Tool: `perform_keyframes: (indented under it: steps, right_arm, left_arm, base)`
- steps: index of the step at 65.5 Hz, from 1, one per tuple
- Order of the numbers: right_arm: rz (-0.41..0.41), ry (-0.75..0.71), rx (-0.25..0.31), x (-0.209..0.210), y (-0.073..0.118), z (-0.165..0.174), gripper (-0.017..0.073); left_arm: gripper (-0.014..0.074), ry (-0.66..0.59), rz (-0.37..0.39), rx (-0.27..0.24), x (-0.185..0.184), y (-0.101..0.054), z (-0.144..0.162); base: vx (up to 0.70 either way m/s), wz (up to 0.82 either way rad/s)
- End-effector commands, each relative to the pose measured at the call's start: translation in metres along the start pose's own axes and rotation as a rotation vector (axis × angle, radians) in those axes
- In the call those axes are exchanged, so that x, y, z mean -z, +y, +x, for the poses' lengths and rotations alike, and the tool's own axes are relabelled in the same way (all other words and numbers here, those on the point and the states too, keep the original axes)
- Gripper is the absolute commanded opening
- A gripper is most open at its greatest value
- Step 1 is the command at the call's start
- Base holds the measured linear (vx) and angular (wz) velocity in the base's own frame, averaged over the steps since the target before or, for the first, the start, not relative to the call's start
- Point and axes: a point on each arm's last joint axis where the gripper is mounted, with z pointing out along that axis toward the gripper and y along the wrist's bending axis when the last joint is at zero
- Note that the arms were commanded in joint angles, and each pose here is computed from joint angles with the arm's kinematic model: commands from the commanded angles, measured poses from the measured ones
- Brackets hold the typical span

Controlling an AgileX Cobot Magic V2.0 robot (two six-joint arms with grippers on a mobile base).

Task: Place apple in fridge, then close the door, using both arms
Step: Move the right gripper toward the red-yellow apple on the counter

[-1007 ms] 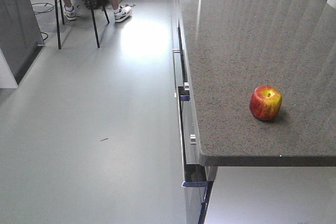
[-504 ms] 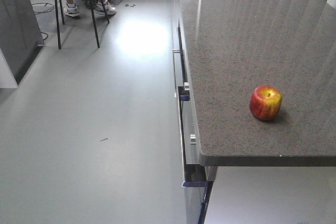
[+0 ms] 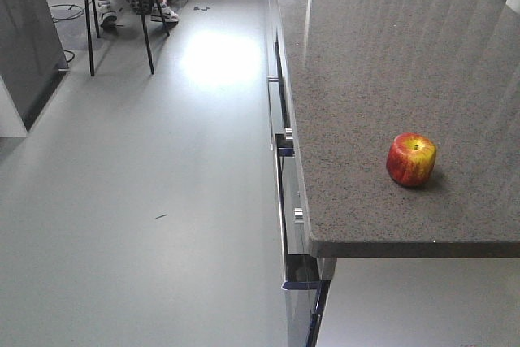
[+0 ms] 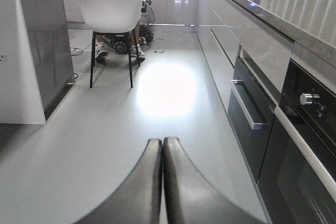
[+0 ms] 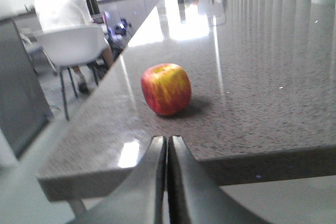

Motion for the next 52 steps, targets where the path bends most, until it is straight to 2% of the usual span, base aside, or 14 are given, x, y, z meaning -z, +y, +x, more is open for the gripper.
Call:
perform_keyframes:
  steps: [1, 6, 13, 16, 17, 19, 28, 32, 36, 43, 48, 52]
  right_arm:
    - [-0.003, -0.132, -0.122, 0.002, 0.0, -0.012, -0.0003]
    - [-0.006, -0.166, -0.207, 0.002, -0.001, -0.015, -0.0003]
    - [-0.015, -0.208, -0.368, 0.003, -0.001, -0.021, -0.0003]
    - [-0.036, -0.212, -0.404, 0.005, 0.002, -0.028, -0.0003]
    - [-0.044, -0.213, -0.4, 0.006, 0.003, -0.031, -0.0003]
    - [-0.066, -0.213, -0.363, 0.009, 0.008, -0.04, -0.0003]
    - [-0.145, -0.243, -0.111, 0.028, 0.031, -0.093, -0.0003]
    - [-0.179, -0.237, -0.021, 0.034, 0.042, -0.118, -0.0003]
    - [-0.21, -0.198, 0.045, 0.035, 0.053, -0.141, 0.0001]
    - [-0.247, -0.128, 0.123, 0.029, 0.066, -0.173, 0.0029]
    - [-0.258, -0.078, 0.19, 0.021, 0.073, -0.192, 0.0099]
    - [-0.259, -0.05, 0.213, 0.014, 0.076, -0.203, 0.0171]
  left_arm:
    - [-0.0006, -0.101, 0.006, 0.015, 0.003, -0.001, -0.012]
    - [-0.0006, -0.101, 0.006, 0.015, 0.003, -0.001, -0.012]
    - [-0.0006, -0.101, 0.006, 0.015, 0.003, -0.001, -0.012]
    - [-0.0006, -0.101, 0.006, 0.015, 0.003, -0.001, -0.012]
    - [-0.0006, -0.101, 0.006, 0.015, 0.003, -0.001, -0.012]
    - [-0.0006, -0.101, 0.006, 0.015, 0.003, -0.001, -0.012]
    - [-0.0006, -0.101, 0.006, 0.015, 0.003, -0.001, -0.012]
    - [-0.0006, -0.101, 0.006, 0.015, 0.003, -0.001, -0.012]
    - [-0.0006, -0.101, 0.006, 0.015, 0.003, -0.001, -0.012]
    - [-0.0006, -0.101, 0.006, 0.015, 0.003, -0.001, -0.012]
    - [-0.0006, -0.101, 0.006, 0.015, 0.003, -0.001, -0.012]
    - [-0.0006, -0.101, 0.006, 0.015, 0.003, -0.001, -0.012]
  base:
    - [0.0, 0.0]
    - [0.0, 0.0]
    - [0.0, 0.0]
    - [0.0, 0.0]
    - [0.0, 0.0]
    - [0.0, 0.0]
    - [0.0, 0.0]
    - [0.0, 0.0]
    - [0.0, 0.0]
    - [0.0, 0.0]
    - [0.0, 0.0]
    - [0.0, 0.0]
